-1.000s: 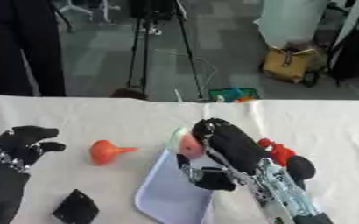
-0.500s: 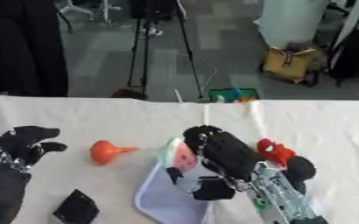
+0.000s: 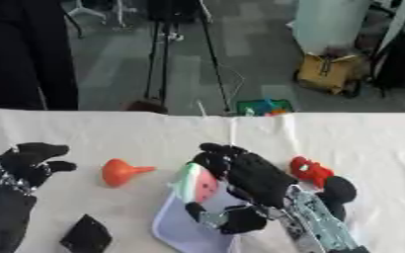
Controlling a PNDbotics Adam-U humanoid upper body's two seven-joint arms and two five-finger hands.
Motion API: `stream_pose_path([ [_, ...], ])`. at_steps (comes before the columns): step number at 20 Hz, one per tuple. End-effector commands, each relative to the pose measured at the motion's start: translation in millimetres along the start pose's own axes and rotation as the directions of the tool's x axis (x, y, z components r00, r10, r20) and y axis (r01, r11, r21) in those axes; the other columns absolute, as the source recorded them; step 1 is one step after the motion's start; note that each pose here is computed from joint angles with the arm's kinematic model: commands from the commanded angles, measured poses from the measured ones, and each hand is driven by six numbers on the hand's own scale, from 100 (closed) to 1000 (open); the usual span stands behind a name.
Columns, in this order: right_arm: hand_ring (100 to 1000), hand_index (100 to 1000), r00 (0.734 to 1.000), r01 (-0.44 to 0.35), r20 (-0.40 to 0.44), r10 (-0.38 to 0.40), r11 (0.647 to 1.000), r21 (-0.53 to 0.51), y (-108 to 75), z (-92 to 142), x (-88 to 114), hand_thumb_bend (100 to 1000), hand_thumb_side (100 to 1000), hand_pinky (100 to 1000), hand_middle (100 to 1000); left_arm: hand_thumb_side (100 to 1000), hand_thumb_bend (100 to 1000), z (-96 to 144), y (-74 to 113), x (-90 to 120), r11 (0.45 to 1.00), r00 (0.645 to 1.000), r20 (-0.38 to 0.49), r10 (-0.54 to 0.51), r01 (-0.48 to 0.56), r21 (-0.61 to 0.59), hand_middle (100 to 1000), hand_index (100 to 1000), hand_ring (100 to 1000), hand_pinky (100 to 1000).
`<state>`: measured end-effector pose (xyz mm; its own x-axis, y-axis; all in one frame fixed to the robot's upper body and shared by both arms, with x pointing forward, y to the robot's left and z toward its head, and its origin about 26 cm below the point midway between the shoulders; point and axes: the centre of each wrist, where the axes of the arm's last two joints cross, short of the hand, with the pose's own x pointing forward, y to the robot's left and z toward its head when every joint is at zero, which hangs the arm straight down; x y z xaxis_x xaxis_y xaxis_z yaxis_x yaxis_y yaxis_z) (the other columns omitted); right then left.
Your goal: Pick up objects on the table and place them in the box.
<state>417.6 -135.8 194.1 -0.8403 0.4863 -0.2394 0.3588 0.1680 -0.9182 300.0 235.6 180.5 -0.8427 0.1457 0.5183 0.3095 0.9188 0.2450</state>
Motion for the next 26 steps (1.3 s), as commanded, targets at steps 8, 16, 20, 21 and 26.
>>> stream_pose_path([
  [8,1000,1000,0.999,-0.02,0.028,0.021,0.999,-0.037,-16.5,-4.1,-1.6,396,1000,892,991,1000,144,-4.5,-0.2,4.0,1.0,1.0,0.023,-0.002,0.003,-0.012,722,743,812,738],
  [16,1000,1000,0.999,-0.024,0.043,0.024,1.0,0.013,-16.9,-5.1,-3.5,430,1000,917,1000,1000,146,-4.6,-0.6,3.9,1.0,1.0,0.022,0.001,-0.001,-0.012,723,744,812,738],
  [20,1000,1000,0.999,-0.014,0.038,0.014,1.0,0.002,-17.9,-4.7,-4.3,436,1000,902,1000,1000,146,-4.6,-0.5,3.9,1.0,1.0,0.022,0.002,-0.001,-0.012,723,744,812,739],
  [21,1000,1000,0.999,-0.009,0.036,0.01,1.0,-0.008,-18.9,-4.7,-4.4,436,1000,902,1000,1000,146,-4.6,-0.5,3.9,1.0,1.0,0.022,0.001,-0.001,-0.012,723,744,812,739],
  [26,927,938,0.998,0.046,-0.036,-0.055,0.978,-0.205,-39.2,2.3,-4.9,266,1000,795,854,1000,147,-4.4,0.4,4.1,1.0,1.0,0.024,-0.003,0.003,-0.007,722,744,811,739],
])
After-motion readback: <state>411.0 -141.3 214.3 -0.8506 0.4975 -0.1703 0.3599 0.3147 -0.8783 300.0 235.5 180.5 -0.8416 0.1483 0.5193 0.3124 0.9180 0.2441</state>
